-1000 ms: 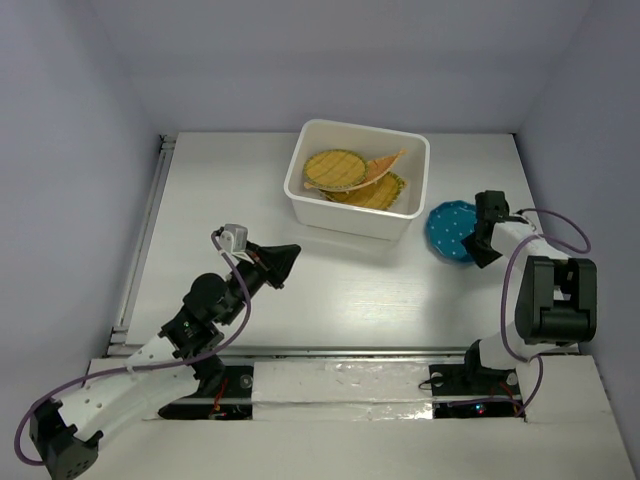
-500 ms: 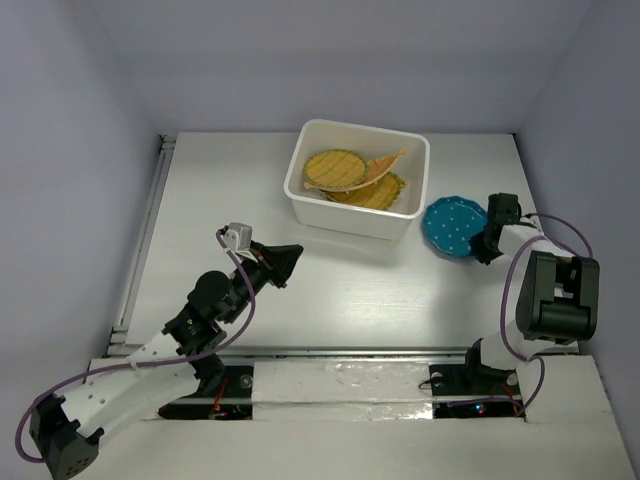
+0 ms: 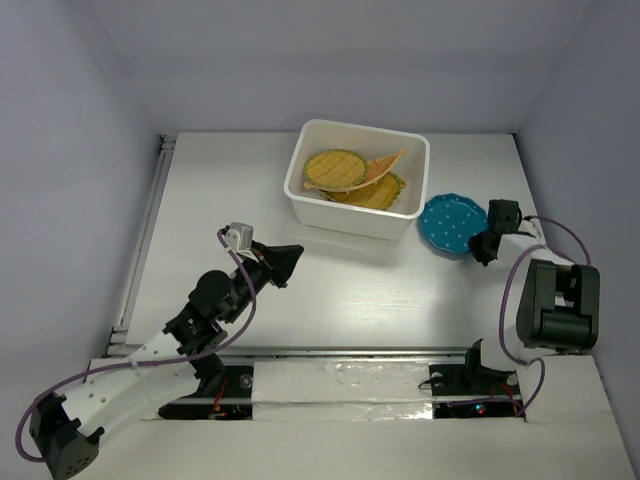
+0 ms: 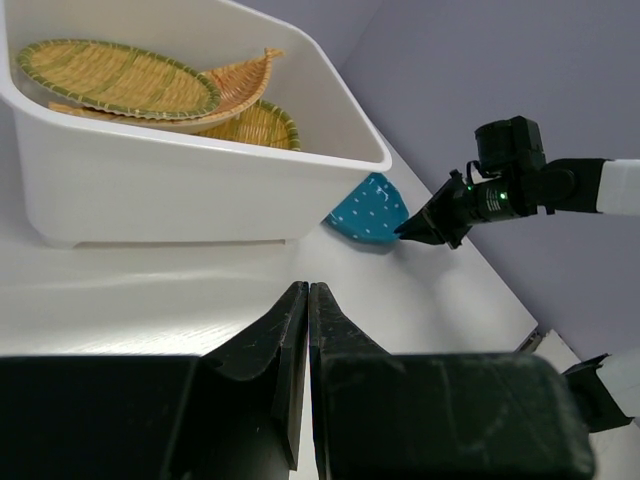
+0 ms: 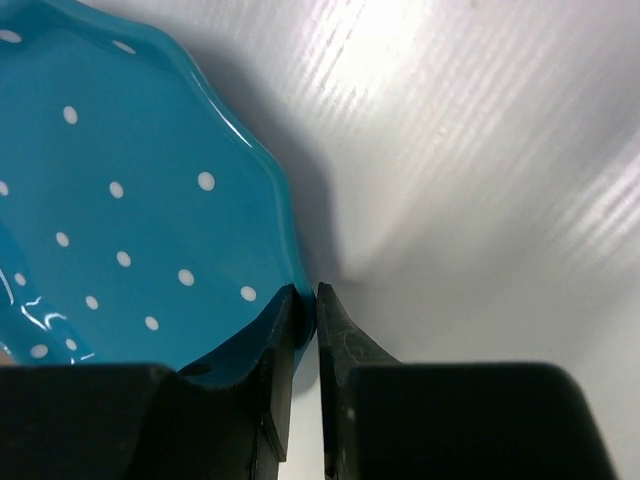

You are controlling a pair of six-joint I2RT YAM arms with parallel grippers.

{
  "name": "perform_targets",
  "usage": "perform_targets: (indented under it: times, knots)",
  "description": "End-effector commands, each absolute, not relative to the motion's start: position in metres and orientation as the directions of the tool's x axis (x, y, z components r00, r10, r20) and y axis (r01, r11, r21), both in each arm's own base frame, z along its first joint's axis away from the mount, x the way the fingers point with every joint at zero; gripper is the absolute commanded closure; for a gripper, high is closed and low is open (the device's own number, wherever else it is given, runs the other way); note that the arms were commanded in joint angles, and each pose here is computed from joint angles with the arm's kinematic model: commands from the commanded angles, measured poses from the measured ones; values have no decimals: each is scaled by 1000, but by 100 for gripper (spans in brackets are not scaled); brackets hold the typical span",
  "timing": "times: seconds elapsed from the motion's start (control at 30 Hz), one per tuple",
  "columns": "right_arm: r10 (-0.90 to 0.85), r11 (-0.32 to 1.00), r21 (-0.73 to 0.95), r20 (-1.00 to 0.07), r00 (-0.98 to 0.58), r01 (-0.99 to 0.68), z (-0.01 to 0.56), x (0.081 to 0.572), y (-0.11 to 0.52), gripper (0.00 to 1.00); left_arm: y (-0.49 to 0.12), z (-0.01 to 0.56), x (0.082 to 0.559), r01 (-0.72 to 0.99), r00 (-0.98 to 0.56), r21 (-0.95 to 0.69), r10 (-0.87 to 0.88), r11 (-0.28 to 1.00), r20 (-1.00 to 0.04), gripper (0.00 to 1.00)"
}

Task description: Place the plates into the plastic bin on the countertop

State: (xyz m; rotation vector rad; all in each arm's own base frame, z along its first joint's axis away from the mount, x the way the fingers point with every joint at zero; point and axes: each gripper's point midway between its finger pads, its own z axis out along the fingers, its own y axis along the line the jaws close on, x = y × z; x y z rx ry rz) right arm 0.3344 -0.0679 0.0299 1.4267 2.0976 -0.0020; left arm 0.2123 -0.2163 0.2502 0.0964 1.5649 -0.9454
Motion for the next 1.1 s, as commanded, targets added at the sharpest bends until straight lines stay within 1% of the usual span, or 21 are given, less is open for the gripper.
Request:
perform_targets:
  times: [0.0,0.03,0.07,0.27,0.3,0.4,0.47,0.53,0.63,0.8,0.93,1.0,1.07]
  knots:
    - [828,439,333,-510,-233,834,40,320,-69,100,-217,260,213,571,-223,-504,-468,648,-855,98]
    - [826,439,349,-521,-218,828,44,318,-69,100,-217,259,213,570,-225,-504,-466,649,-856,98]
    - [818,444,402,-547,-179,801,63,323,-71,100,-217,259,213,570,-225,-504,-466,649,-856,98]
    - [758,507,490,-645,-96,710,124,324,-78,100,-214,259,215,559,-214,-500,-468,661,-858,98]
    - [747,507,516,-662,-53,690,141,321,-82,100,-214,258,216,556,-215,-500,-467,664,-858,98]
    - [734,513,548,-679,-6,661,162,311,-87,100,-215,255,218,551,-216,-497,-461,671,-861,97]
    - [713,539,579,-700,35,612,187,306,-85,100,-216,251,220,545,-223,-494,-451,678,-864,97]
    - [697,560,611,-713,81,560,212,299,-83,100,-218,250,221,542,-229,-493,-445,681,-866,97]
    - [683,581,632,-721,115,513,233,292,-81,100,-218,248,222,538,-229,-489,-439,686,-868,97]
    - [684,623,692,-708,175,365,275,280,-64,100,-214,246,225,521,-215,-485,-441,703,-871,97]
    - [664,661,700,-714,222,270,315,260,-53,100,-212,245,226,513,-207,-478,-438,713,-875,97]
    - [644,696,690,-722,253,196,348,246,-44,100,-210,245,228,503,-202,-481,-443,718,-873,97]
    - [629,720,676,-730,268,154,369,237,-39,100,-207,245,229,495,-193,-480,-447,725,-874,97]
